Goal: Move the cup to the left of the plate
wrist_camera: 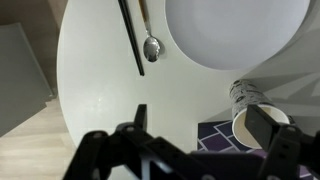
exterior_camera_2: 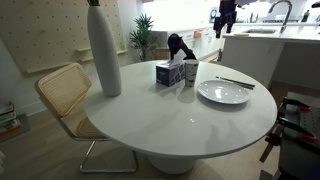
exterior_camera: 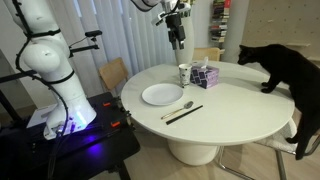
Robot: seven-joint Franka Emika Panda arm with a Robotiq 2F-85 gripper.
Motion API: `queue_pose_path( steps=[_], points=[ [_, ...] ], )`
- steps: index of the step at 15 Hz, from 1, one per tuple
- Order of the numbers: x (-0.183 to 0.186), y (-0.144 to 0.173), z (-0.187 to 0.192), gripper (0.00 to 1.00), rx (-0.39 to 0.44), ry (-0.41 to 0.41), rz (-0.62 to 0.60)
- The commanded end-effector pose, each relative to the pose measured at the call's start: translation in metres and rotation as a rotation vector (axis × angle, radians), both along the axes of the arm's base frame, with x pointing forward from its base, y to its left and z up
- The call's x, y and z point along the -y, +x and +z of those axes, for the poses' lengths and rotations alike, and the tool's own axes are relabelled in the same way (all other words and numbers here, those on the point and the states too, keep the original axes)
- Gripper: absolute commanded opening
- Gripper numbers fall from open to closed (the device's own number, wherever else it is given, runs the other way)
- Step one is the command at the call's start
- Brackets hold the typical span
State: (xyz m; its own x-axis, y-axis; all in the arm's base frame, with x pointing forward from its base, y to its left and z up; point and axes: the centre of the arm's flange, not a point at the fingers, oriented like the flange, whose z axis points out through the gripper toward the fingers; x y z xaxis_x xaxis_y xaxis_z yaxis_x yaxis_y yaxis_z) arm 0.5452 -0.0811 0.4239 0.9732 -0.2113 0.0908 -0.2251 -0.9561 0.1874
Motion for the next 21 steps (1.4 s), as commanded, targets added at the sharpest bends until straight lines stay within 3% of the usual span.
queue_pose_path(
  steps=[1, 10, 18, 21],
  points=[
    [-0.009, 0.039, -0.002, 1.00, 0.007, -0.028, 0.056],
    [-0.063, 0.063, 0.001, 1.00, -0.009, -0.014, 0.170],
    [-0.214, 0.078, -0.028, 1.00, 0.022, 0.007, 0.240],
    [-0.244, 0.093, -0.046, 1.00, 0.023, 0.013, 0.244]
  ],
)
